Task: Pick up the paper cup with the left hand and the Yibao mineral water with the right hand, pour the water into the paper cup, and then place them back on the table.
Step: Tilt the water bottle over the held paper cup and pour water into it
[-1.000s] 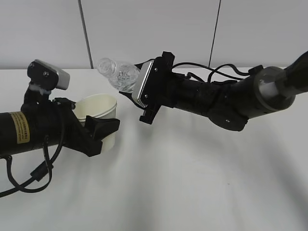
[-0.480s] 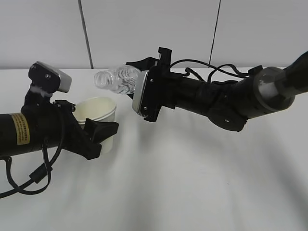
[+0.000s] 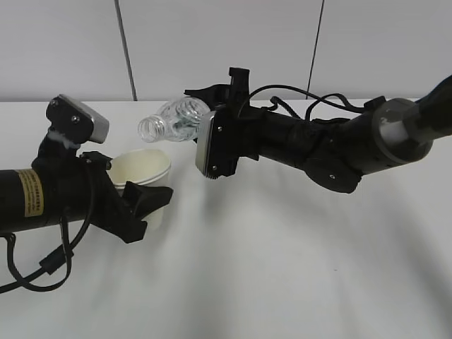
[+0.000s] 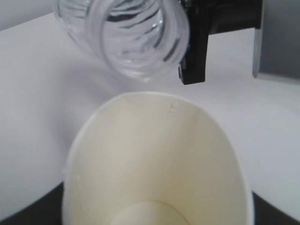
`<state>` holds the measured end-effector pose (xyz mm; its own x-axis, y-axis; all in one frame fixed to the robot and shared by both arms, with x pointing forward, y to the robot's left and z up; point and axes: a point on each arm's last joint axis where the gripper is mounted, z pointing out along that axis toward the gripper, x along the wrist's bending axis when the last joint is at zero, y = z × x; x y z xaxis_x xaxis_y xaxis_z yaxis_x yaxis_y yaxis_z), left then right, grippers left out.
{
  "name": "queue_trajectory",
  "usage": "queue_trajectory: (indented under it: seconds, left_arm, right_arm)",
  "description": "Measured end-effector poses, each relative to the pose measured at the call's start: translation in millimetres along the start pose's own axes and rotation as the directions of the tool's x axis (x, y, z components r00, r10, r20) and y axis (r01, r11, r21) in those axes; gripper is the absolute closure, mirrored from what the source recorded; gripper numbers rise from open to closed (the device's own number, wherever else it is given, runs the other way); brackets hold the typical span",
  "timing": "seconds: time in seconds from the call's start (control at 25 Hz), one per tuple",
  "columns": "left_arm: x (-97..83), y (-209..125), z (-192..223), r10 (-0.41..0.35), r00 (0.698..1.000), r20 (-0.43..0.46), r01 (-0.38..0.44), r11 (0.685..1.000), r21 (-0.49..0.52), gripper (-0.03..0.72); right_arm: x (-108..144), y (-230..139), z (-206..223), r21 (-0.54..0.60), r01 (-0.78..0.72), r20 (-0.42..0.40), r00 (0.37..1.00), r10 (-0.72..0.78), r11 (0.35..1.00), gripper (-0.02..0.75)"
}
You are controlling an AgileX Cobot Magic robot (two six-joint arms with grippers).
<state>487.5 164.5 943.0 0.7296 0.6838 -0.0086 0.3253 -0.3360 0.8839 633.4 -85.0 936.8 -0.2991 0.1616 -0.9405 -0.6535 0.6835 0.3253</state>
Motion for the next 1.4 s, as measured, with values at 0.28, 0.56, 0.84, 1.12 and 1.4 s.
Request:
queue_trajectory:
  seconds: [0.28, 0.56, 0.84, 1.12, 1.4]
  left_arm:
    - [0.2, -0.8, 0.0, 0.003, 1.000, -0.002, -0.003, 1.000, 0.009, 0.293]
    - [-0.4, -1.8, 0.0, 0.021, 1.000, 0.005, -0.021, 1.000, 0.020, 0.293]
    - [-0.6, -2.2, 0.0, 0.027, 1.000, 0.007, -0.027, 0.999, 0.024, 0.293]
    - [-0.1, -4.0, -0.1, 0.035, 0.999, 0.003, -0.035, 0.998, 0.044, 0.293]
    - [-0.4, -4.1, -0.1, 0.041, 0.999, 0.006, -0.041, 0.998, 0.046, 0.293]
  right_arm:
    - [-0.8, 0.5, 0.0, -0.005, 0.058, 0.009, 0.998, -0.058, 0.998, 0.276]
    - [-0.9, 0.6, 0.0, -0.005, 0.123, 0.011, 0.992, -0.123, 0.992, 0.276]
    - [-2.9, 1.8, -0.1, -0.014, 0.166, 0.035, 0.986, -0.165, 0.986, 0.276]
    - [-3.2, 1.7, -0.1, -0.011, 0.211, 0.038, 0.977, -0.210, 0.977, 0.276]
    - [-3.4, 1.5, -0.1, -0.007, 0.235, 0.039, 0.971, -0.234, 0.972, 0.276]
